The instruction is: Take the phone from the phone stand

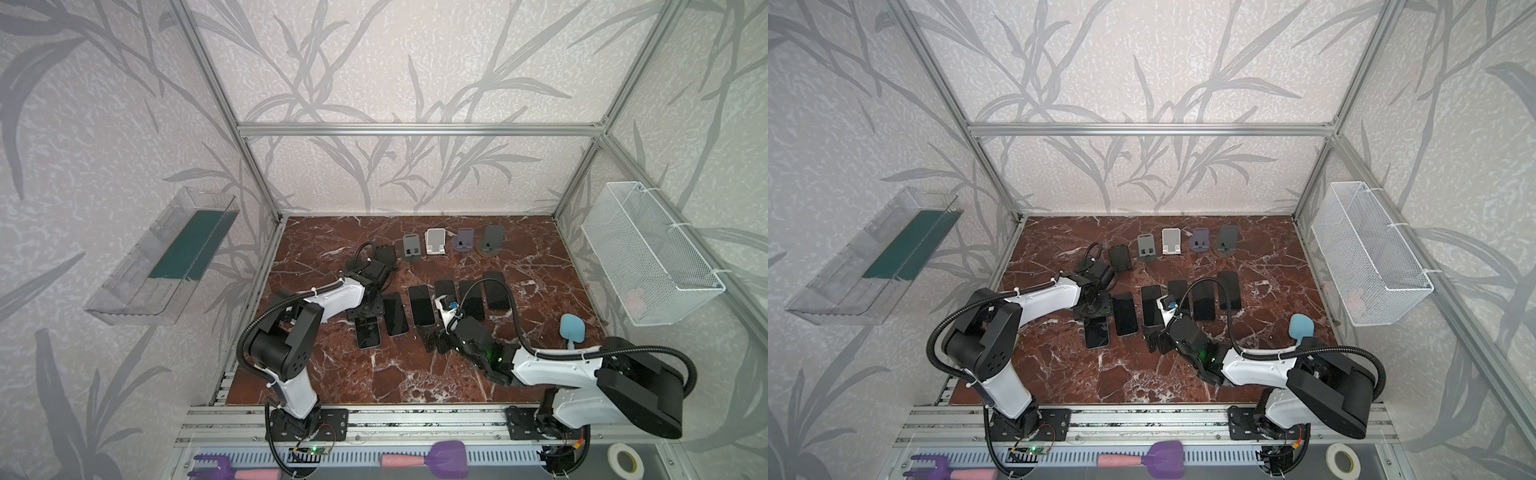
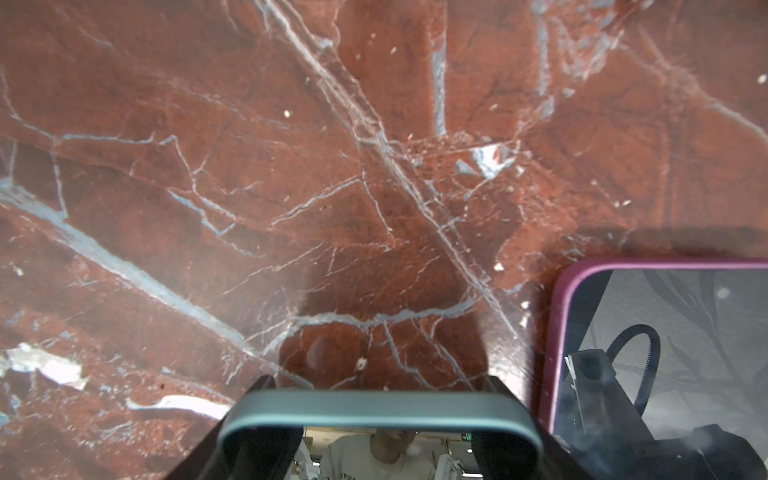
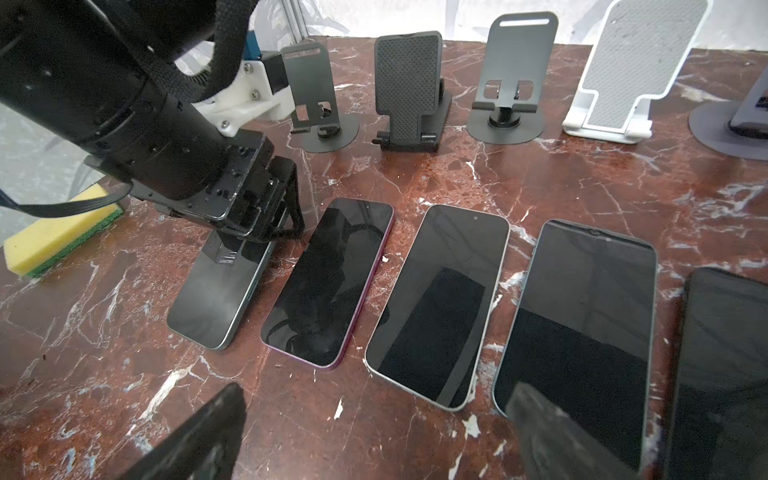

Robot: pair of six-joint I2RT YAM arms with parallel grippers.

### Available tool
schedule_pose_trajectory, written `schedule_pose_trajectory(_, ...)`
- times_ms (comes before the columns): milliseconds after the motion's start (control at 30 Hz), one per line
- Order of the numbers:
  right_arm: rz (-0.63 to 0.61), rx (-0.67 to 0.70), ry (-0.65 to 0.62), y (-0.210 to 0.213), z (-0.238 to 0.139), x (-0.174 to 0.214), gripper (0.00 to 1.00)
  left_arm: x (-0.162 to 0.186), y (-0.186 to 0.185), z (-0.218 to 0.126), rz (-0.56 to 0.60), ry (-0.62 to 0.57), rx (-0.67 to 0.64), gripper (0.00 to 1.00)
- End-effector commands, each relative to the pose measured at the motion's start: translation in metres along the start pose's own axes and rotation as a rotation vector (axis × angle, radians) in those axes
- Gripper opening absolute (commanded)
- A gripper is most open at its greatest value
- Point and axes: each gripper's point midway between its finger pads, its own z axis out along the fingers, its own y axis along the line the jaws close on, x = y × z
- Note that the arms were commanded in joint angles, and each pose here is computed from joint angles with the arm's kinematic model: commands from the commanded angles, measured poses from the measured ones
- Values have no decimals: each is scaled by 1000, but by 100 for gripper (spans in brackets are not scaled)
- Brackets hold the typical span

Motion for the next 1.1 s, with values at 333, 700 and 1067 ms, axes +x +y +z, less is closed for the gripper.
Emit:
schedule_pose_trajectory(333,15,18,-12,1,2,-9,98,-6,2,14,50,20,-57,63)
schedule_pose_trajectory(700,19,-1,-13,4,2,-9,98,-8,-2,14,59,23,-46,68)
schedule_pose_trajectory(1067,16,-14,-23,6,2,-10,98,-7,-6,12,60,36,-23,74)
